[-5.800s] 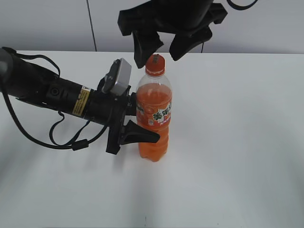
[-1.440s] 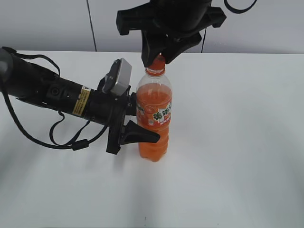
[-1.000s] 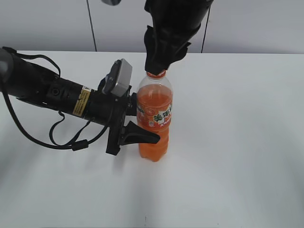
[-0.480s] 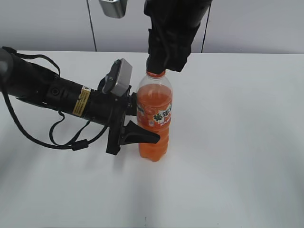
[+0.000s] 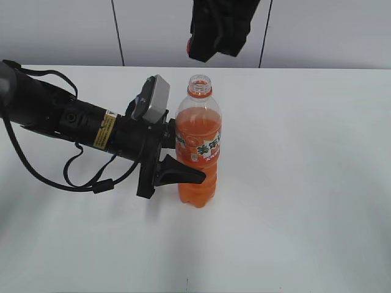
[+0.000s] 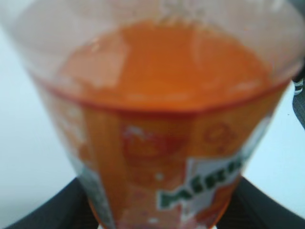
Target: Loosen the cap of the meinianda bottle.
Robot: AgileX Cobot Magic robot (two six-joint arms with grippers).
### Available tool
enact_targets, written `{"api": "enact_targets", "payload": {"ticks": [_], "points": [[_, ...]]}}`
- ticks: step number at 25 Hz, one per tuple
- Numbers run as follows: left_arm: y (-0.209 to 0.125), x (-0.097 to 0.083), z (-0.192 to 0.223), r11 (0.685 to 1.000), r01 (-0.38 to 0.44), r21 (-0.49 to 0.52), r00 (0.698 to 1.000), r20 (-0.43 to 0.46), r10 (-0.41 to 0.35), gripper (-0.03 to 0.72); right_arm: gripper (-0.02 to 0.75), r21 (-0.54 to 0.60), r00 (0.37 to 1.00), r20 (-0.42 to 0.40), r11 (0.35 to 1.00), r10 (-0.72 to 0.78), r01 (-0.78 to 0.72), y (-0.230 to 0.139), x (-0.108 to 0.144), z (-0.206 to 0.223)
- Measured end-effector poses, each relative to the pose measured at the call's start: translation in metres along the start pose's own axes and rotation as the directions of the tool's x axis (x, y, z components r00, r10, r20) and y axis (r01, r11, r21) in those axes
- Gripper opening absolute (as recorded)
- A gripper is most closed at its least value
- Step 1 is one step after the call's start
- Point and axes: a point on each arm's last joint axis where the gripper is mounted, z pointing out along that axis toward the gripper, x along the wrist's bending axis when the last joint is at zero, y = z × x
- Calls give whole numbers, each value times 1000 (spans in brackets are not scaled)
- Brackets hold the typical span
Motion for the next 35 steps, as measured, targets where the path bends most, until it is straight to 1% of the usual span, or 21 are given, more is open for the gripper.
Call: {"api": "enact_targets", "payload": {"ticks": [3,6,10,13,16,19,22,26,30,32,35], "points": [[0,0,0,1000,0,0,1000,0,0,400,261,-19,999,23,999,40,-40,3,-3,-8],[0,0,0,1000,1,0,1000,0,-1,400,261,-40,986,43,986,161,-159,5,-7,-15],[0,0,0,1000,2,1,1000,-1,-2,400,261,-54,945,51,945,324,-321,1,-11,-20],[0,0,0,1000,2,1,1000,-1,-2,400,261,-62,895,62,897,442,-438,-8,-18,-25],[0,0,0,1000,2,1,1000,-1,-2,400,261,-69,819,82,823,568,-564,-26,-29,-30],[0,0,0,1000,2,1,1000,-1,-2,400,262,-85,707,107,715,699,-694,-47,-42,-37],[0,0,0,1000,1,4,1000,-4,-1,400,262,-98,611,135,624,780,-776,-71,-55,-43],[0,0,0,1000,2,4,1000,-4,-2,400,262,-75,506,165,522,846,-849,-105,-65,-39],[0,0,0,1000,3,4,1000,-4,-3,400,262,-18,433,184,443,883,-896,-136,-66,-27],[0,0,0,1000,3,4,1000,-4,-3,400,262,24,406,186,409,895,-912,-148,-62,-17],[0,0,0,1000,4,5,1000,-5,-4,400,262,113,370,183,354,911,-928,-162,-49,5]]}}
